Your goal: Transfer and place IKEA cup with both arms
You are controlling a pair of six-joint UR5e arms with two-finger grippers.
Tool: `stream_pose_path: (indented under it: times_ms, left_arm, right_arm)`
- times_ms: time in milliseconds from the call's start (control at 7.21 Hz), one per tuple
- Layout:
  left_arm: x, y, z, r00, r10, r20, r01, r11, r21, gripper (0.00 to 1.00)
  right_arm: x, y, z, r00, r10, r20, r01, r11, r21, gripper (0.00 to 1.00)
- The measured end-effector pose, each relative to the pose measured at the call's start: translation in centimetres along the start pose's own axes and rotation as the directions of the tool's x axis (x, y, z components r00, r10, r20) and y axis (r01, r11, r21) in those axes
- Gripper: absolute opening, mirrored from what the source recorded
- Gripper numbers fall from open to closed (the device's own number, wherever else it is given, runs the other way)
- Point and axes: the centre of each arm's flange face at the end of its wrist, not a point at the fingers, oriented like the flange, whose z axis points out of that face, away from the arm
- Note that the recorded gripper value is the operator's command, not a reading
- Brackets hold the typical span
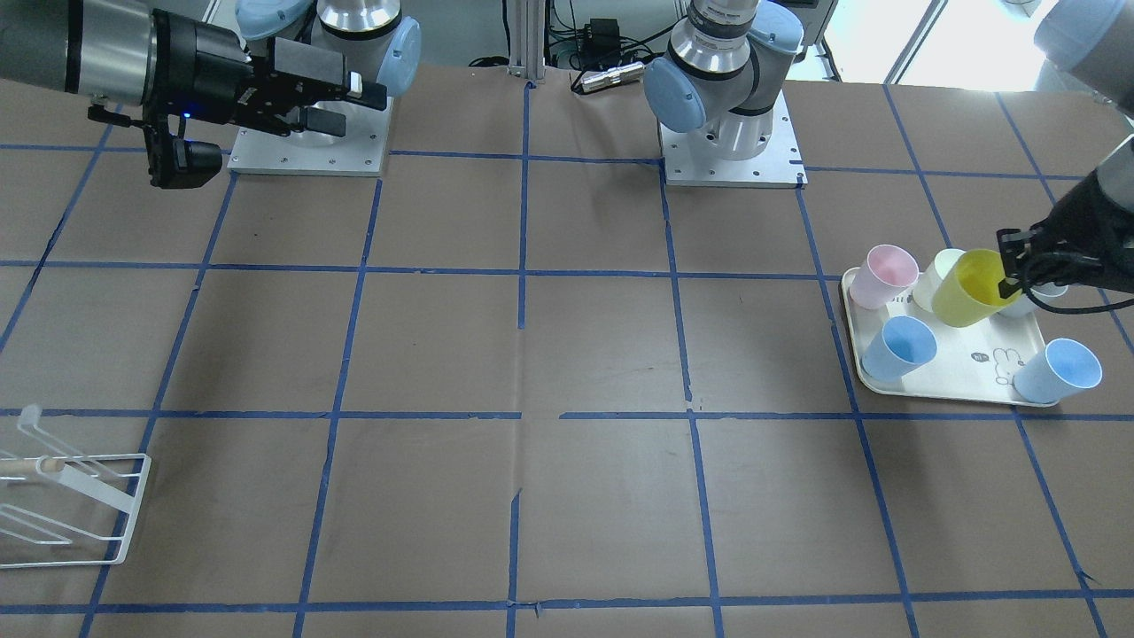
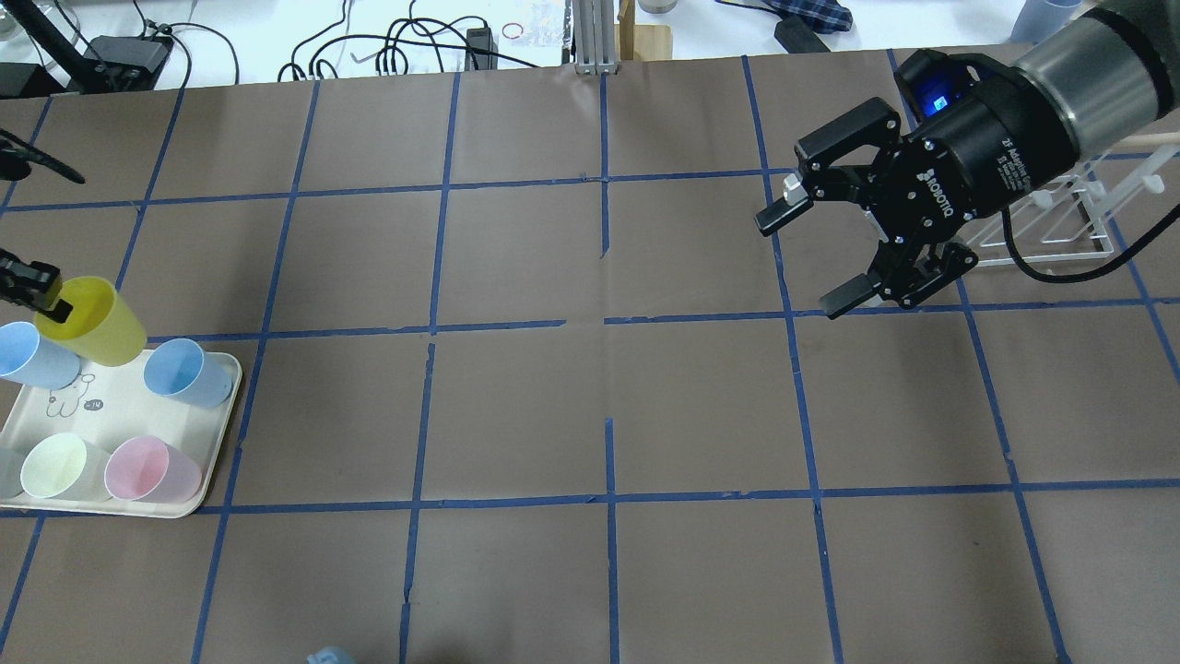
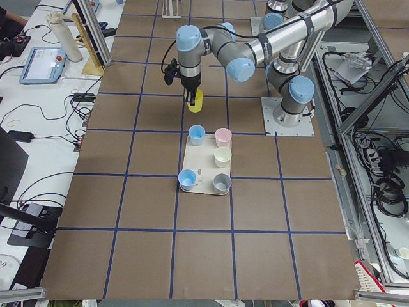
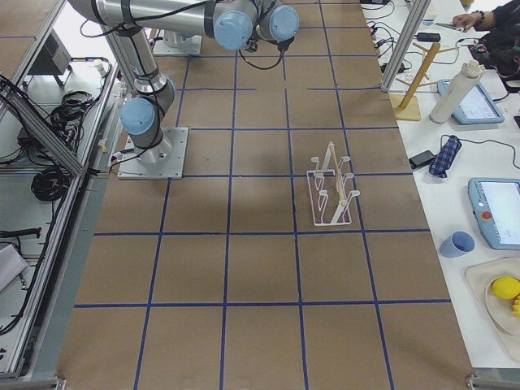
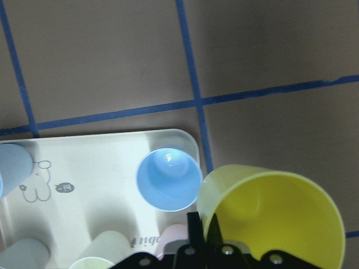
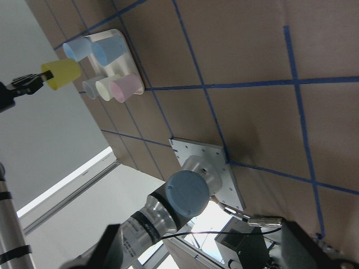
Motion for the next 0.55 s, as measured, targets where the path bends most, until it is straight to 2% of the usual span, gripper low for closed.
stream_pose_path:
  times_ms: [277,555]
  left_arm:
    - [-7.6,1.5,3.1,0.998,0.066,-0.011,-0.066,0.997,0.027,0.0]
    - [-10.4,1.3,7.5,0.995,0.097,-0.037,-0.094,0.994,0.057,0.0]
  right_arm:
    - [1.5,-0.9,-0.7,0.985,-0.003,-0.174,0.006,1.0,0.012,1.0]
    - [2.7,-1.8,-1.9,0.937,-0.015,-0.35,0.034,0.998,0.049,1.0]
